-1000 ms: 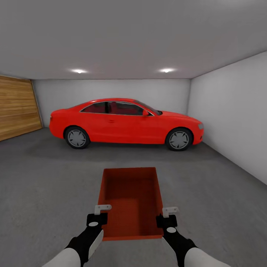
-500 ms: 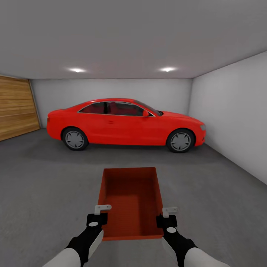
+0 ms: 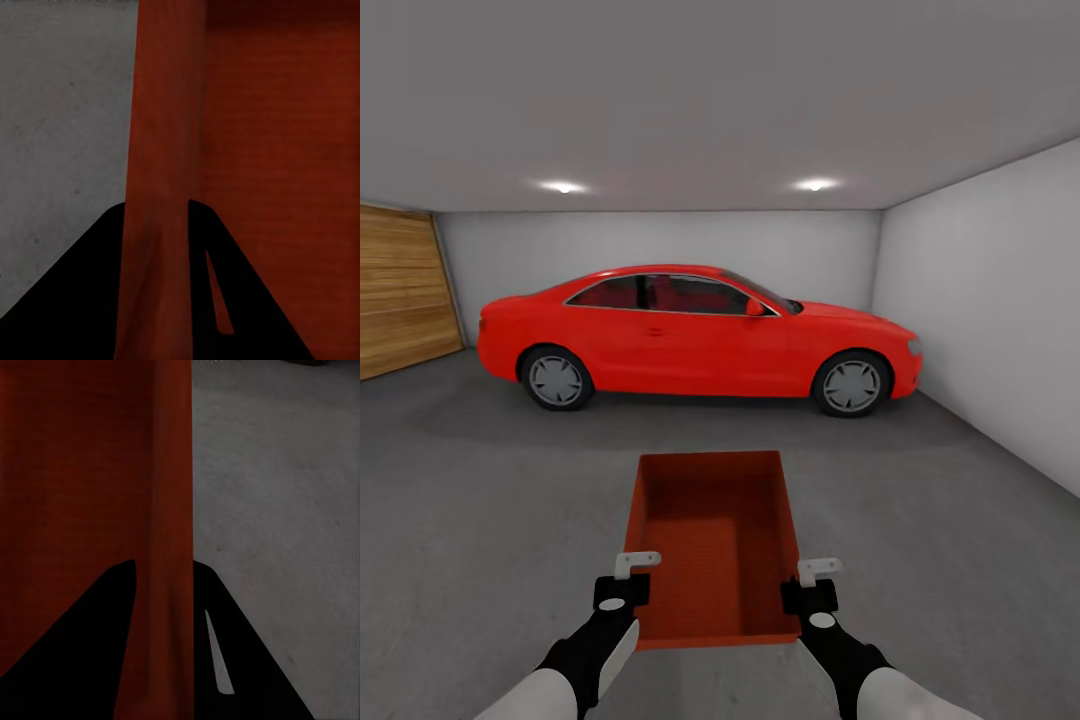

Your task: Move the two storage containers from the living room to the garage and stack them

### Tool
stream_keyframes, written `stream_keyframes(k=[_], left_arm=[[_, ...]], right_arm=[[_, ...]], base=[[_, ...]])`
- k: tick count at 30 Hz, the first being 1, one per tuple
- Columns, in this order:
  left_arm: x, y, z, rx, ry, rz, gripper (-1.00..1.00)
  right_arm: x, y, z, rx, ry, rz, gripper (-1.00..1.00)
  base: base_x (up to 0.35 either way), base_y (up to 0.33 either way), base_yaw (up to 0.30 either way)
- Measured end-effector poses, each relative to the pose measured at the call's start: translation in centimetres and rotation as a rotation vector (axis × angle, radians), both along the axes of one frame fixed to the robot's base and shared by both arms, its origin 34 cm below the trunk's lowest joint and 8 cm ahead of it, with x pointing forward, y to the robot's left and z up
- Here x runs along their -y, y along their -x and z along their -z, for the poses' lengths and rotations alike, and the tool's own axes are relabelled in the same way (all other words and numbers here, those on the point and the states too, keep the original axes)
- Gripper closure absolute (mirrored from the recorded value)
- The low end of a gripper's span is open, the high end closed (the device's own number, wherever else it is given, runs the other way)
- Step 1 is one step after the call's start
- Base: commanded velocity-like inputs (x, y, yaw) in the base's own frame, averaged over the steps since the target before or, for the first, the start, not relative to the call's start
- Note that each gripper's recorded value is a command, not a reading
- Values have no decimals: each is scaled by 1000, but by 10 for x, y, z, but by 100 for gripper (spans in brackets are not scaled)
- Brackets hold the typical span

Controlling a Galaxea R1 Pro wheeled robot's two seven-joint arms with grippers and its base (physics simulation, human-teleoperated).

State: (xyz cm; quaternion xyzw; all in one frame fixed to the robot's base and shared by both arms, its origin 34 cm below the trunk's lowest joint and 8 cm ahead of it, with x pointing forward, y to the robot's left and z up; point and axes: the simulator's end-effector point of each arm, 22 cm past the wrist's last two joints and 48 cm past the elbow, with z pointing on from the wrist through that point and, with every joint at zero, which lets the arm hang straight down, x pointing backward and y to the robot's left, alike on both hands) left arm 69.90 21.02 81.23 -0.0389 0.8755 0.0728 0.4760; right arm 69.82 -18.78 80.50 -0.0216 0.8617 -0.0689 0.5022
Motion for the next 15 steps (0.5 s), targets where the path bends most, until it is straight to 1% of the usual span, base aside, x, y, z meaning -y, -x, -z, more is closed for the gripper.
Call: stream_keyframes(k=[15], left_arm=[[0,0,0,1,0,0,100]], right_arm=[[0,0,0,1,0,0,100]], base=[[322,0,0]])
